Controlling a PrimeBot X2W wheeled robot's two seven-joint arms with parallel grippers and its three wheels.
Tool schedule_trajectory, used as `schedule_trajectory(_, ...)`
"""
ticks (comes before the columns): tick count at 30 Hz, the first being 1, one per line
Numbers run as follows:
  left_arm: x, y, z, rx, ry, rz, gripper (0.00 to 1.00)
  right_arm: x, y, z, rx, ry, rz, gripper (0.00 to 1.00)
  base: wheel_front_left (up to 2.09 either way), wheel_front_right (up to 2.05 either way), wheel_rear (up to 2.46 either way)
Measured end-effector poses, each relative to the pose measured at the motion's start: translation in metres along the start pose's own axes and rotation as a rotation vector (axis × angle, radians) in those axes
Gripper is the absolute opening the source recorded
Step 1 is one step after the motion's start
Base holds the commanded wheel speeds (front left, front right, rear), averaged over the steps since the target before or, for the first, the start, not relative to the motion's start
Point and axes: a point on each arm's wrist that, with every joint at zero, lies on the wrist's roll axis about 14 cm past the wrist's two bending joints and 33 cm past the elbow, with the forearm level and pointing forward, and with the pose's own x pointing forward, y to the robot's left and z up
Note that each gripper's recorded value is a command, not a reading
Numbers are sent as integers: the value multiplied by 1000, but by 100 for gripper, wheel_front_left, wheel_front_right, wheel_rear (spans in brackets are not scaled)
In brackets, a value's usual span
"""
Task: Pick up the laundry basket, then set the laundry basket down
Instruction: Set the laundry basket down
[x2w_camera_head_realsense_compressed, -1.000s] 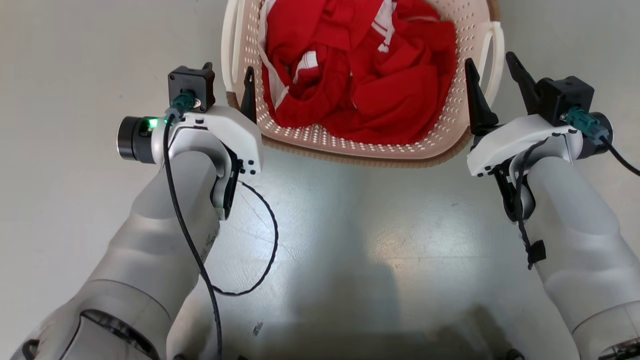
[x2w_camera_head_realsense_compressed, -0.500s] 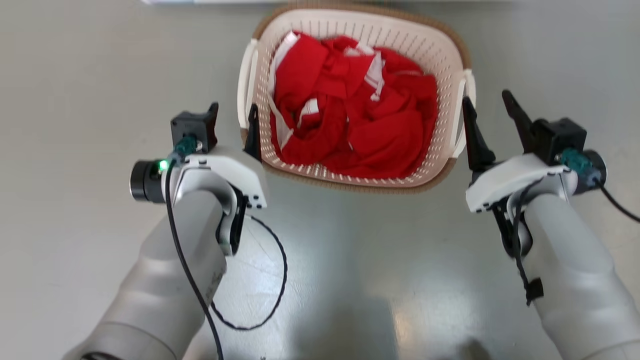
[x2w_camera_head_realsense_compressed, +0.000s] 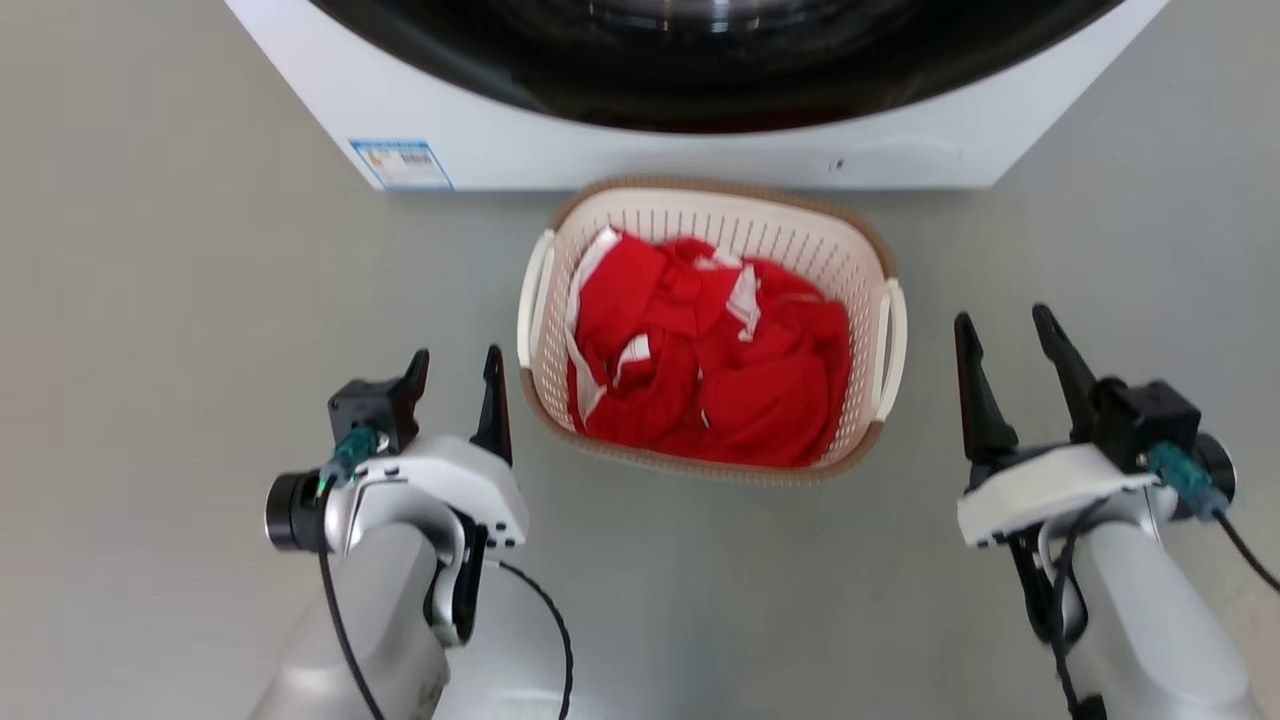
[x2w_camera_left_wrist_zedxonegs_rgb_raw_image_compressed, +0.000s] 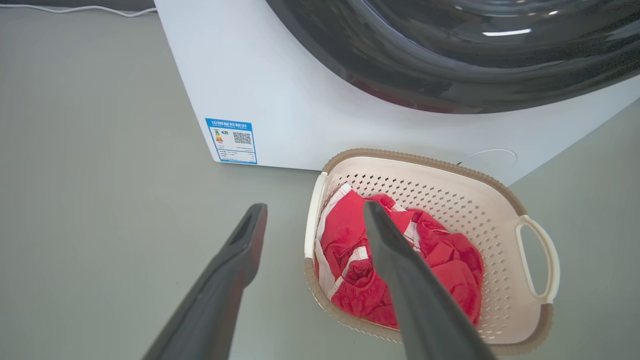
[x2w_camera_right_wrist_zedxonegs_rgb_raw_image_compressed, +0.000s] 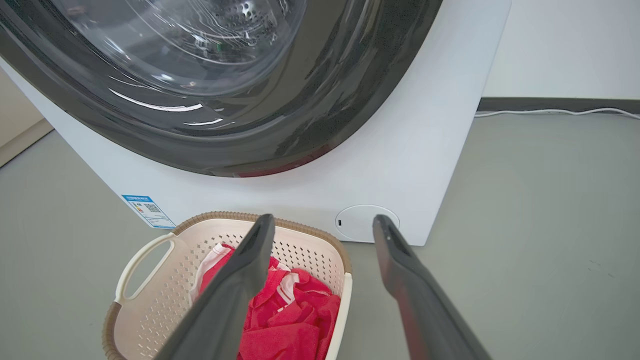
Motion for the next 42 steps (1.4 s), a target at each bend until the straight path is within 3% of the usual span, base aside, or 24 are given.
schedule_trajectory(4,-28,3,15,-20,-60,21,100,-28,5,17,-7,-39,-4,100,0,0,0)
schedule_trajectory(25,-159,24,32,-27,-267,95,100,-150,22,27,-15,-95,-20,100,0,0,0)
schedule_trajectory(42,-191,36,33,-9,-330,118,100,-180,10,32,-27,-140,-70,100,0,0,0)
